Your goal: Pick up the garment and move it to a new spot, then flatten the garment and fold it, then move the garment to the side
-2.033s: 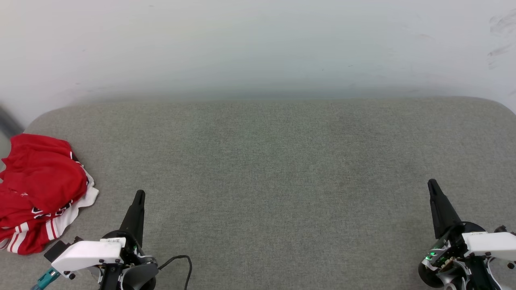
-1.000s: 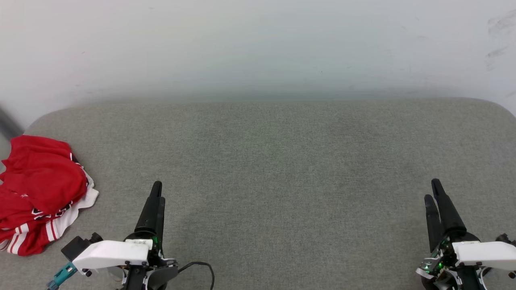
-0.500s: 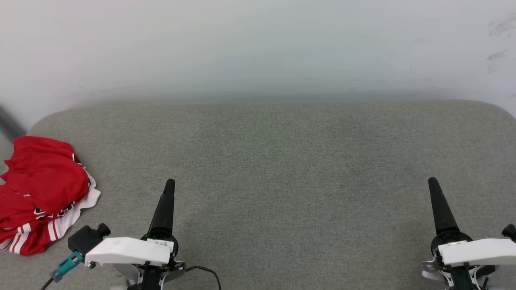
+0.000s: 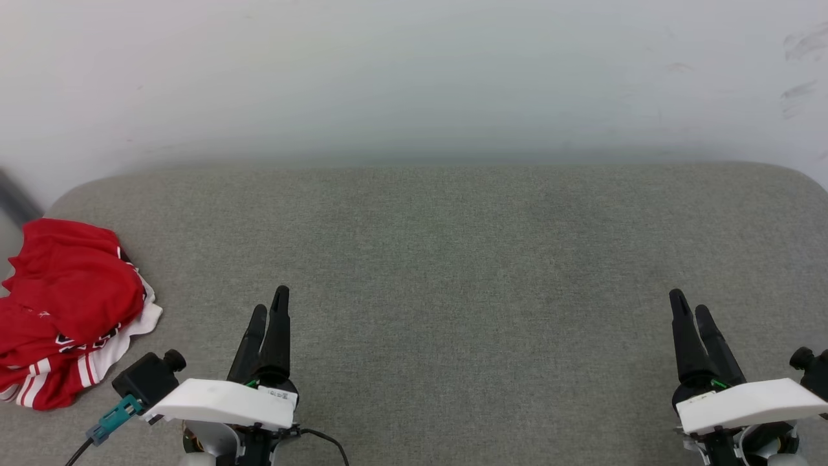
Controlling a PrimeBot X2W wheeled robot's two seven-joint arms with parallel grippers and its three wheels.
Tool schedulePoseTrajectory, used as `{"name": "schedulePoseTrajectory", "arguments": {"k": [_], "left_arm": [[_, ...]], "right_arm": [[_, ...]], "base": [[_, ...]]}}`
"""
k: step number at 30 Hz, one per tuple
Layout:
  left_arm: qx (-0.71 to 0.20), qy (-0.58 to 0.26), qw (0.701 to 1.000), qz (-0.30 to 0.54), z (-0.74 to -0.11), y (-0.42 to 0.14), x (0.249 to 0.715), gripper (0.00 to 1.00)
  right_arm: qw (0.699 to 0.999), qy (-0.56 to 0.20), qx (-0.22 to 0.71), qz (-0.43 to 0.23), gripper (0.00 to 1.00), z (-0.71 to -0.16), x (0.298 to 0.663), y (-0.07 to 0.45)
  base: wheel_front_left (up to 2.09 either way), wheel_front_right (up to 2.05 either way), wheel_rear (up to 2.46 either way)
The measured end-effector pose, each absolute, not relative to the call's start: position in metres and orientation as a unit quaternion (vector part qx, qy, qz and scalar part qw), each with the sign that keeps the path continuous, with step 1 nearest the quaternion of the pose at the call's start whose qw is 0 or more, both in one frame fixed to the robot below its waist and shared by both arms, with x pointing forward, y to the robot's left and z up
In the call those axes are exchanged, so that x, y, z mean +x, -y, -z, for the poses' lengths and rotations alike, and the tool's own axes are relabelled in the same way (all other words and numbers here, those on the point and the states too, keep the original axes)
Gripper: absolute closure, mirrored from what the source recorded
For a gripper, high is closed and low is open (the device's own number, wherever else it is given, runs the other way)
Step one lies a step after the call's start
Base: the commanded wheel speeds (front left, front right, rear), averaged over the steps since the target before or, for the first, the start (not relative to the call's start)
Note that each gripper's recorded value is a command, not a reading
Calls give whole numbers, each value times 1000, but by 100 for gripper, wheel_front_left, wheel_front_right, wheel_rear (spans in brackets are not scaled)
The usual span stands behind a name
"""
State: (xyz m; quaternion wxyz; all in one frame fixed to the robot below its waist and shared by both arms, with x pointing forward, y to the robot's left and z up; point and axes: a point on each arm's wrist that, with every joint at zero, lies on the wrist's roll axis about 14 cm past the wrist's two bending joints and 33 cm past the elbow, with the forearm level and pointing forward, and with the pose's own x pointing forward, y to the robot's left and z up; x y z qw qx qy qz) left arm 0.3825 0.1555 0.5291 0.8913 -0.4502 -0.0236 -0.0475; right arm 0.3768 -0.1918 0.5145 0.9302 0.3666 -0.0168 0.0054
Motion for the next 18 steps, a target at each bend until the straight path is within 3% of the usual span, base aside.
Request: {"name": "schedulePoseTrajectory", "arguments": {"k": [18], "left_arm": [[-287,12,957,47,-517,-146,380,0]], "right_arm": [[974,11,224,-30,0,-519,378,182]], "base": [[0,0,0]]}}
